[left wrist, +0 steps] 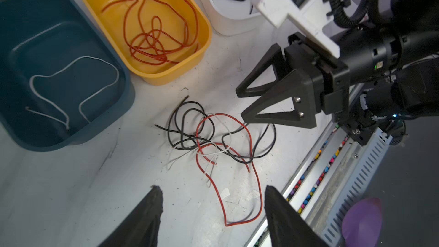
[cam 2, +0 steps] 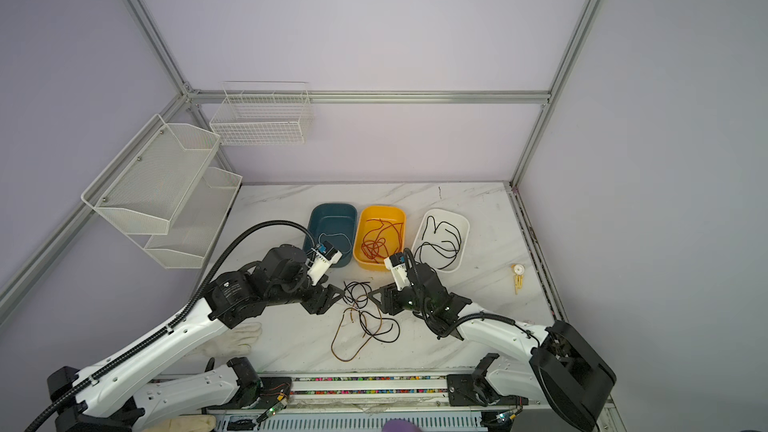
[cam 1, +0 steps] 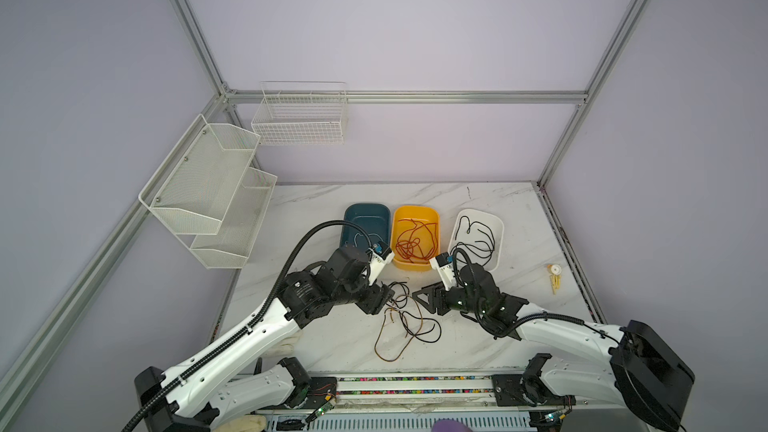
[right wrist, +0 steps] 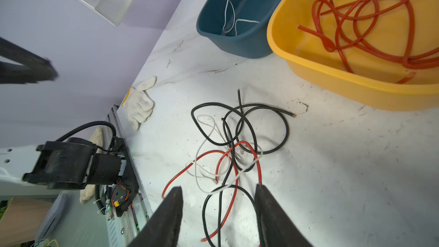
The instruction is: Untangle the cables
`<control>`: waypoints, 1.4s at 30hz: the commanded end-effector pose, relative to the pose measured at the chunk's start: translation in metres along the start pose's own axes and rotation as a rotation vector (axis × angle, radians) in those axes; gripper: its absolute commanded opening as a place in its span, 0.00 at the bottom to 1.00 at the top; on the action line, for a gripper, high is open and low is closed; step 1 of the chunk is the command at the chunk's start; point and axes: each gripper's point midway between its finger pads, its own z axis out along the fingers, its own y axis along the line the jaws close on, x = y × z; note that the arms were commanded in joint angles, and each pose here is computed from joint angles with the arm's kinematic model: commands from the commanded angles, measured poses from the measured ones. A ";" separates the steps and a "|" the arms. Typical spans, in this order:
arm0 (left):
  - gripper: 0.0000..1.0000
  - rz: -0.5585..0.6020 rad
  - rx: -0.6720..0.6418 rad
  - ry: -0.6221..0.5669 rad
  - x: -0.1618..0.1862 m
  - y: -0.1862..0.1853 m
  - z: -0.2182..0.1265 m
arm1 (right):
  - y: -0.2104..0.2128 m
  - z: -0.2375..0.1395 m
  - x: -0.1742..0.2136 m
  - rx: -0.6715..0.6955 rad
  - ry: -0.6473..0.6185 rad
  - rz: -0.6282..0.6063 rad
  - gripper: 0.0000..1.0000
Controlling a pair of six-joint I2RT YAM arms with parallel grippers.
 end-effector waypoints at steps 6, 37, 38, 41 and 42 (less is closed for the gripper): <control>0.79 -0.118 -0.309 -0.177 0.008 0.060 -0.027 | 0.011 0.039 -0.024 -0.002 -0.069 0.123 0.52; 0.82 -0.120 -0.330 -0.164 0.013 0.066 -0.022 | 0.062 0.093 -0.052 -0.080 -0.188 0.075 0.11; 0.82 -0.120 -0.327 -0.168 0.012 0.066 -0.022 | 0.066 0.087 -0.057 -0.082 -0.198 0.058 0.07; 0.83 -0.118 -0.319 -0.163 0.013 0.065 -0.021 | 0.081 0.064 -0.077 -0.084 -0.245 0.004 0.00; 0.83 -0.119 -0.315 -0.161 0.013 0.064 -0.020 | 0.087 0.054 -0.085 -0.085 -0.264 -0.013 0.00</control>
